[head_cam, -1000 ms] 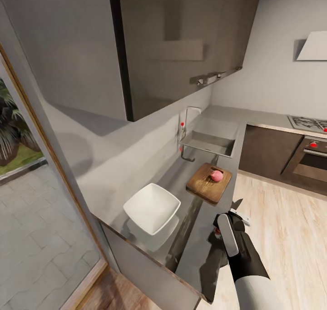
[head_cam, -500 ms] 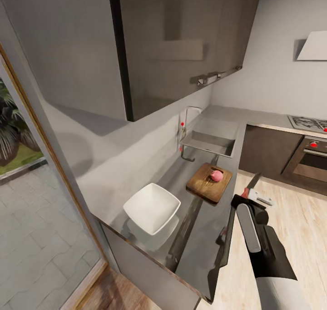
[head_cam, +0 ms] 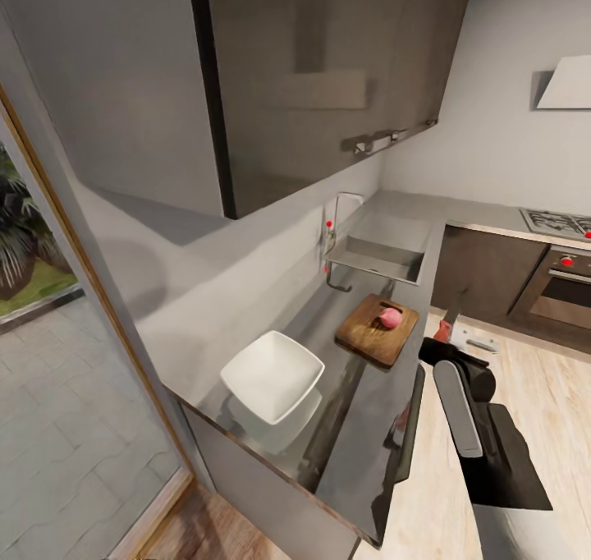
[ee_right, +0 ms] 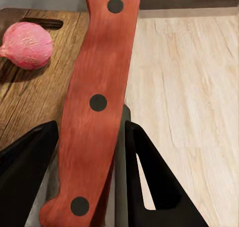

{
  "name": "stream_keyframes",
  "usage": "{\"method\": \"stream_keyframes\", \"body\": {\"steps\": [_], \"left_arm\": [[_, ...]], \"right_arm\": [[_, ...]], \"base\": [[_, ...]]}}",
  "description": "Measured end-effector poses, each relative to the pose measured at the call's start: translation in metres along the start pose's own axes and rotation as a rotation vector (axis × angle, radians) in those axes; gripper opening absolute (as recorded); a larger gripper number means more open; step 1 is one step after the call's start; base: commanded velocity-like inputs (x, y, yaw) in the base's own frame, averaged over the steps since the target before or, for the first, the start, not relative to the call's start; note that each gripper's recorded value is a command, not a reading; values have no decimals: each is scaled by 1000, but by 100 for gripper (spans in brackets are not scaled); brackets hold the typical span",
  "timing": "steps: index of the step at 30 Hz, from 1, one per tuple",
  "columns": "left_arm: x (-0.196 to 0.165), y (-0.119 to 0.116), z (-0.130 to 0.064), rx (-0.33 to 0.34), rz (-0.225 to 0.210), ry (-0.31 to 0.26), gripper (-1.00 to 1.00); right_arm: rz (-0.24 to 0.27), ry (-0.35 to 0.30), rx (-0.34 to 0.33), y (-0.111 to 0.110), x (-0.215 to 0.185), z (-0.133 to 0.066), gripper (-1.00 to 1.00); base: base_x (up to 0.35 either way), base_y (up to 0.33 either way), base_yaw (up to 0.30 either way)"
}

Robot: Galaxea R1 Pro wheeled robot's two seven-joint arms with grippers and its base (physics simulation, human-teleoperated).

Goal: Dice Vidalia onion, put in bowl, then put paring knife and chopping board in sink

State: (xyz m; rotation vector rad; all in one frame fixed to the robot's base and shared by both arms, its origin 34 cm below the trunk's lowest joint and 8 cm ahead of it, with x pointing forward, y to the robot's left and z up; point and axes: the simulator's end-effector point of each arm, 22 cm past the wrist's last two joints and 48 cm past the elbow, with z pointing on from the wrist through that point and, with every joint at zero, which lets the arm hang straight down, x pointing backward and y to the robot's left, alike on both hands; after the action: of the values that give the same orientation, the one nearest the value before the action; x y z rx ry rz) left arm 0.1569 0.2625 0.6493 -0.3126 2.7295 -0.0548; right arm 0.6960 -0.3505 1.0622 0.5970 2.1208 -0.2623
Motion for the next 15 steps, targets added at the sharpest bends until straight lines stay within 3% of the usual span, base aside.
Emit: {"method": "stream_keyframes", "body": {"steps": [8,15], "left_arm": [[2,0,0,-1,0,5,100],[3,1,-1,-2,1,10,100]], "right_arm": [[-69,-22,-64,35,2,-12,-100],[-76,-19,-67,38,5,-11,-100]], "base": [[0,-254,216],[-13,-289,252]]}}
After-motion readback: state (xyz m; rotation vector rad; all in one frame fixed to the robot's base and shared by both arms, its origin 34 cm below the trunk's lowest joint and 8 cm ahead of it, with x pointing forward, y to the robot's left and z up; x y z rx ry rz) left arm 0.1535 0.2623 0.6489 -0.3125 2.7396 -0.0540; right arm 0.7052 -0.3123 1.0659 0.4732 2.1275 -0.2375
